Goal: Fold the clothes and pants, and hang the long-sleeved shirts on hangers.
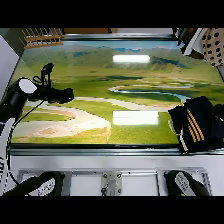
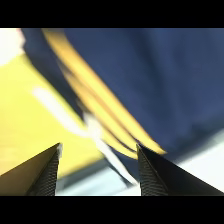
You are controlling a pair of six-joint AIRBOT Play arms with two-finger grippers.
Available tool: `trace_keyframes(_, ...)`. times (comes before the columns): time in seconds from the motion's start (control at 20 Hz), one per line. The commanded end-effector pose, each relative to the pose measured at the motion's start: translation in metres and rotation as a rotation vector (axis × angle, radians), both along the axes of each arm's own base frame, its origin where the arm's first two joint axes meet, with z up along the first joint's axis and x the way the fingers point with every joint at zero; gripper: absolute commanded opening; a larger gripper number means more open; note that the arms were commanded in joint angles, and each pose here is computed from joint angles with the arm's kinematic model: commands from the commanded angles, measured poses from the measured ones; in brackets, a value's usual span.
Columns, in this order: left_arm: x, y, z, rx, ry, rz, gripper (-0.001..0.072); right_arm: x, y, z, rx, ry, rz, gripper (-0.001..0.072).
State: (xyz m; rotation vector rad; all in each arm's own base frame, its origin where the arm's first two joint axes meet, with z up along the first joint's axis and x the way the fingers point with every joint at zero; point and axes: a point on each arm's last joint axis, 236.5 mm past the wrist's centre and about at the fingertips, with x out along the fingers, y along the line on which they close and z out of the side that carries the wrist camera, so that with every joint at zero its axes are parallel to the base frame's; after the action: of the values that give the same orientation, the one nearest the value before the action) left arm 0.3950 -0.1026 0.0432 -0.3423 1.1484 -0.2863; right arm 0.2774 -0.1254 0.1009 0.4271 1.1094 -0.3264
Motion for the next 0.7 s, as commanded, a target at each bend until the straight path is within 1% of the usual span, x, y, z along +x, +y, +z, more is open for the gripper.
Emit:
trace_keyframes(0.0,-0.001,-0.015,0.001,0.000,-0.015,-0.034,0.0005,0.039,0.088,0.056,0.012,-0.277,0.286,0.0508)
trace_keyframes(0.15,-0.005,-0.049,0.005,-0.004,-0.049,-0.104,0.0005,0.048,0.160,0.054,0.055,-0.288,0.502,0.0508)
trace_keyframes(0.25,-0.012,-0.067,0.005,-0.005,-0.049,-0.152,0.0005,0.048,0.194,0.046,0.078,-0.267,0.604,0.0507)
trace_keyframes(0.4,-0.022,-0.087,0.005,-0.006,-0.049,-0.205,0.0005,0.046,0.225,0.033,0.105,-0.223,0.695,0.0505)
trace_keyframes(0.5,-0.027,-0.096,0.005,-0.006,-0.049,-0.229,0.0005,0.046,0.232,0.027,0.113,-0.205,0.715,0.0501)
trace_keyframes(0.55,-0.028,-0.099,0.005,-0.006,-0.049,-0.236,0.0005,0.046,0.233,0.024,0.116,-0.197,0.717,0.0407)
trace_keyframes(0.65,-0.030,-0.101,0.005,-0.005,-0.049,-0.244,0.0005,0.046,0.232,0.023,0.116,-0.192,0.717,0.0035)
